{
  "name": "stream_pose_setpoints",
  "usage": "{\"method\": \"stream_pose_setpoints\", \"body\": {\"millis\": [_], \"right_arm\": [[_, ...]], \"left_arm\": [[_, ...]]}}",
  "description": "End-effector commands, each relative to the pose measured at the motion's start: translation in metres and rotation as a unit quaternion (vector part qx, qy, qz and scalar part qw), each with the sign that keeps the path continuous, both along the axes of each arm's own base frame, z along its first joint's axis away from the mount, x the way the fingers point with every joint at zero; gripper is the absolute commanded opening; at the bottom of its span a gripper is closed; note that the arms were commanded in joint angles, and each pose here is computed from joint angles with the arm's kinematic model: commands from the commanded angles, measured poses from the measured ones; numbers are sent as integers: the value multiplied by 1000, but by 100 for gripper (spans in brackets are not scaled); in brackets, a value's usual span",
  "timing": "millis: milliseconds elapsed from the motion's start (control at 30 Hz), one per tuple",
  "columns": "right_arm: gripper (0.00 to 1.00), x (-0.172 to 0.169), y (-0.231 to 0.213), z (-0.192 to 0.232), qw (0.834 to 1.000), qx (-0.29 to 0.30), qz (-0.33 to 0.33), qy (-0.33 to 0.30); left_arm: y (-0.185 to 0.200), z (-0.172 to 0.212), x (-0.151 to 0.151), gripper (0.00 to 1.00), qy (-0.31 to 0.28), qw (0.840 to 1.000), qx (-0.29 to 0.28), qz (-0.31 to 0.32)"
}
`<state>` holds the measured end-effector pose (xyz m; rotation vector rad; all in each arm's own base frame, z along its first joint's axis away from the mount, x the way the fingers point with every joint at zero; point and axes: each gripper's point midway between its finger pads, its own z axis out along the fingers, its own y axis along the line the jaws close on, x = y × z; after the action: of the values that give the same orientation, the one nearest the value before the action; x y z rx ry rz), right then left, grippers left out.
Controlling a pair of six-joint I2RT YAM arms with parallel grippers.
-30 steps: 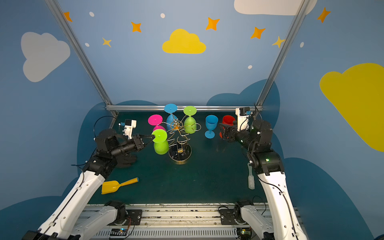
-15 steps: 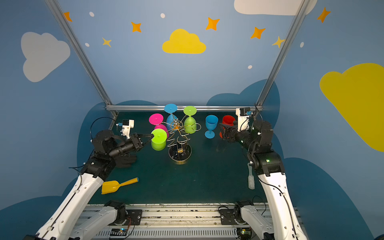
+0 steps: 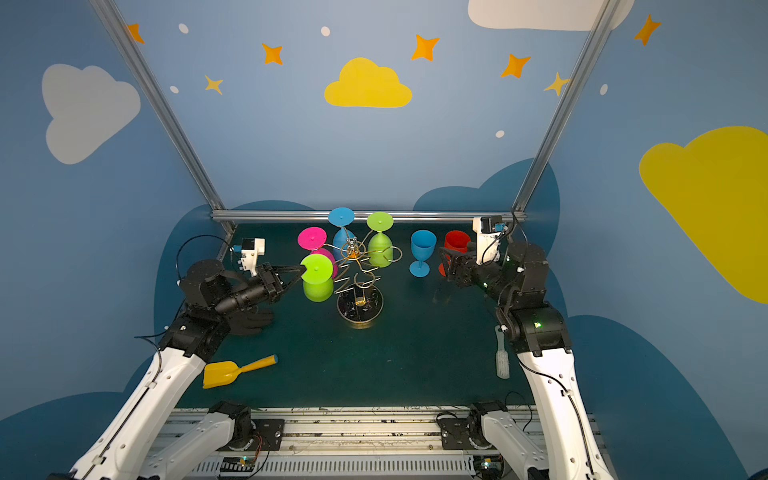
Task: Take the wine glass off the wine glass rack
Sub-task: 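Reach the left gripper to the lime-green glass foot nearest the robot and close, then pull the lime-green glass off the rack arm with the left gripper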
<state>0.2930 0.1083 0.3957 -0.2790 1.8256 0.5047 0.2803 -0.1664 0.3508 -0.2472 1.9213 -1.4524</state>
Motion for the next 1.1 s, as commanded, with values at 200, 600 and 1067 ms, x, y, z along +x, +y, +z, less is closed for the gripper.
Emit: {"method": "stream_pose_setpoints", "body": {"millis": [200,600,1067], "right_arm": [[79,-9,0,22,1000,2,4,-27],[80,-8,1,28,999,4,6,-34],[80,-7,1,29,999,5,5,-36]], "left_arm": [[-4,20,10,3,-18,1000,-1,-8],[-12,14,26,3,-8,1000,19,-23],[-8,14,35,3,-6,999,49,10]]}}
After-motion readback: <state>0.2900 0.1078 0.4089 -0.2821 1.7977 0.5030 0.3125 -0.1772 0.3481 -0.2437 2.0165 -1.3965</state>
